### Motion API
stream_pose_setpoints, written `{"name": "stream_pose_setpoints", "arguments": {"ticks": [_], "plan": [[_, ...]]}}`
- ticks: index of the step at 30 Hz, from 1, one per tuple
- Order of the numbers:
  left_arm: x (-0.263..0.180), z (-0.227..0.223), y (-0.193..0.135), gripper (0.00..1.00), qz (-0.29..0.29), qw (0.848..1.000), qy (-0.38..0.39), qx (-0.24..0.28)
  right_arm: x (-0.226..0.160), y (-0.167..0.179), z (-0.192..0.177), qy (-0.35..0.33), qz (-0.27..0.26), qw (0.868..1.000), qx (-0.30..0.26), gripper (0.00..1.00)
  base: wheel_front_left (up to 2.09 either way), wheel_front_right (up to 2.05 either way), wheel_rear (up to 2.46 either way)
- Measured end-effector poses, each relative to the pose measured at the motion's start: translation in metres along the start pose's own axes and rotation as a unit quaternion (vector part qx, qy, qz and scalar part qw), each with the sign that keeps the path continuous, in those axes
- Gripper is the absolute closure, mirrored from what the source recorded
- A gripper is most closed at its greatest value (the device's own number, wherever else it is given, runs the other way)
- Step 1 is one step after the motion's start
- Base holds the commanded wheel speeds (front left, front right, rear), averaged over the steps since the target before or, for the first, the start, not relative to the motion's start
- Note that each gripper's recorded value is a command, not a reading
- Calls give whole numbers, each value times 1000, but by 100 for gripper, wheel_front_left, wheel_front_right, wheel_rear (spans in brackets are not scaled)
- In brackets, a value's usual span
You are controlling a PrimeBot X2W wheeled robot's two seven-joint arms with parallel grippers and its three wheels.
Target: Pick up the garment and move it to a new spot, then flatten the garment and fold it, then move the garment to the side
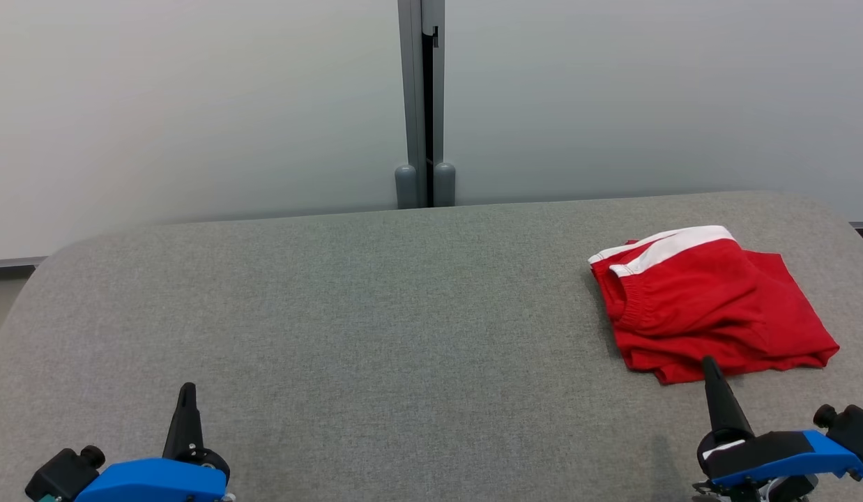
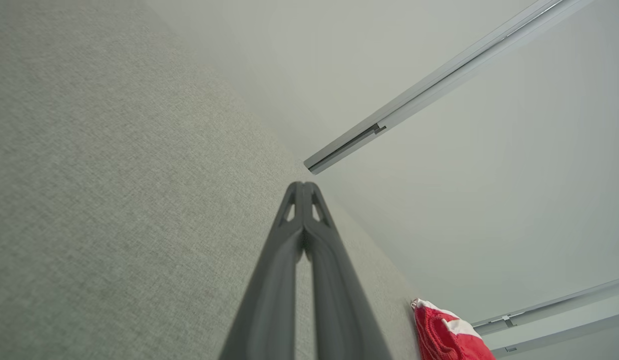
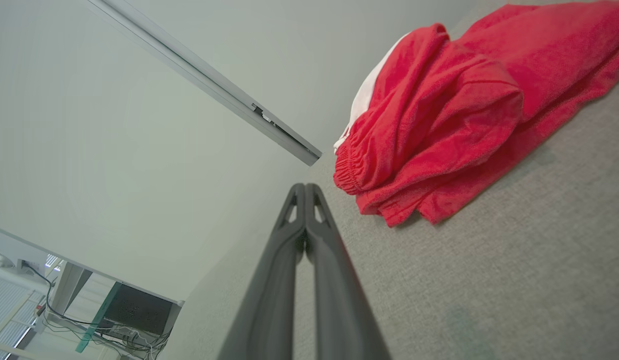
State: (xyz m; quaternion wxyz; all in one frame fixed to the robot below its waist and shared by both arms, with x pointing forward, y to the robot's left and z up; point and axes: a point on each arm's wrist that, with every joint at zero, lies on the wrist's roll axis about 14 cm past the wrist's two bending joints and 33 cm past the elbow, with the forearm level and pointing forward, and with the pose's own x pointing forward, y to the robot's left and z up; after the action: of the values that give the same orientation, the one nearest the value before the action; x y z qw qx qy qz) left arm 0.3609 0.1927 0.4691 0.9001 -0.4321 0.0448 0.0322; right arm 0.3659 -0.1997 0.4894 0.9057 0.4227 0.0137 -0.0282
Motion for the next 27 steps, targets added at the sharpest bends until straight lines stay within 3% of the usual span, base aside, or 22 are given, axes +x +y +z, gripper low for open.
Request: {"name": "stream_pose_setpoints", "arguments": {"ticks": [27], "plan": [[9, 11, -8, 100, -9, 990, -4, -142, 7, 2, 3, 5, 0, 990, 143, 100, 0, 0, 0]]}}
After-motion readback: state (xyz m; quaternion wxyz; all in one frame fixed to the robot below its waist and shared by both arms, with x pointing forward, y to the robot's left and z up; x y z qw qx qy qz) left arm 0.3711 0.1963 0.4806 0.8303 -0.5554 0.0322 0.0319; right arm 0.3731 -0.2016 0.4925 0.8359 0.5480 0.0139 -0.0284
